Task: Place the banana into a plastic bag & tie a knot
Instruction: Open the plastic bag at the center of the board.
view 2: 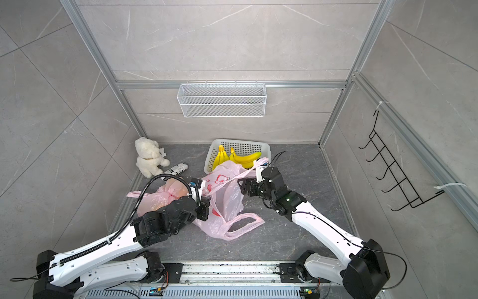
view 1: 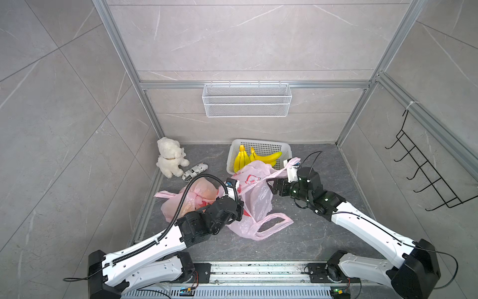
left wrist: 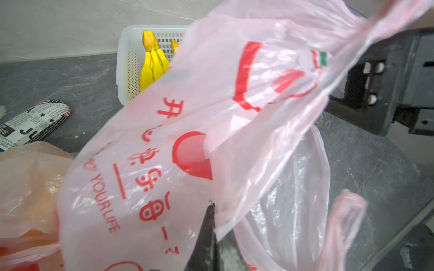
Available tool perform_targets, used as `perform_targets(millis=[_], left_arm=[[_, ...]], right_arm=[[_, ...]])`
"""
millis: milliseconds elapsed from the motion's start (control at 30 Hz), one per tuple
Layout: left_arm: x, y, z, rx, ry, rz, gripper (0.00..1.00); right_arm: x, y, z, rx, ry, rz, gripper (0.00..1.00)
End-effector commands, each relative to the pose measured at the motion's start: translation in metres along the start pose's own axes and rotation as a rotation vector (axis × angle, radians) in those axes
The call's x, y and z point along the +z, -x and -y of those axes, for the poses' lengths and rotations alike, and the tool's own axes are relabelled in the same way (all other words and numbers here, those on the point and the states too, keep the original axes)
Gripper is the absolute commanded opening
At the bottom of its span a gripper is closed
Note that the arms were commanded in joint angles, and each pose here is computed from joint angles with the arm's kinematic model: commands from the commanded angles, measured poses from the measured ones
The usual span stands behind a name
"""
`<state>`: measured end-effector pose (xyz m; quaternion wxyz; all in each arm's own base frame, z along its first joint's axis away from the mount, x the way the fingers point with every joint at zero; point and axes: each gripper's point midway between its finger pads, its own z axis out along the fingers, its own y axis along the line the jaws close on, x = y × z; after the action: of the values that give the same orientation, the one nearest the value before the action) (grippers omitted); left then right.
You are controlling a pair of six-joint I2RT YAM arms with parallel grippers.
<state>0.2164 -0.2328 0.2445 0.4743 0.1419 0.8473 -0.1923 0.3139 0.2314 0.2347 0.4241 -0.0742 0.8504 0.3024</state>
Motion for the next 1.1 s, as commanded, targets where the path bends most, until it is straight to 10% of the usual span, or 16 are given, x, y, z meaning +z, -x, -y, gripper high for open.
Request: perform_targets(millis=[0,700,1067], left_arm=[[0.000,0.023,0.013,-0.059,-0.058,0.041,0.00],[0.028,0.053,-0.052,-0.289,0.103,-0.025,0.00],[-0.018,0.054,-0.083,-0.238,0.210,0.021,0.00]], right_arm=[[0.005,-0.007,-0.002,0.020,0.021,-0.060,0.85],[-0.002,-0.073,-0.035,-0.098,0.256,-0.148,0.99],[-0.031,0.004,0.023,0.106,0.020,0.068,0.95]])
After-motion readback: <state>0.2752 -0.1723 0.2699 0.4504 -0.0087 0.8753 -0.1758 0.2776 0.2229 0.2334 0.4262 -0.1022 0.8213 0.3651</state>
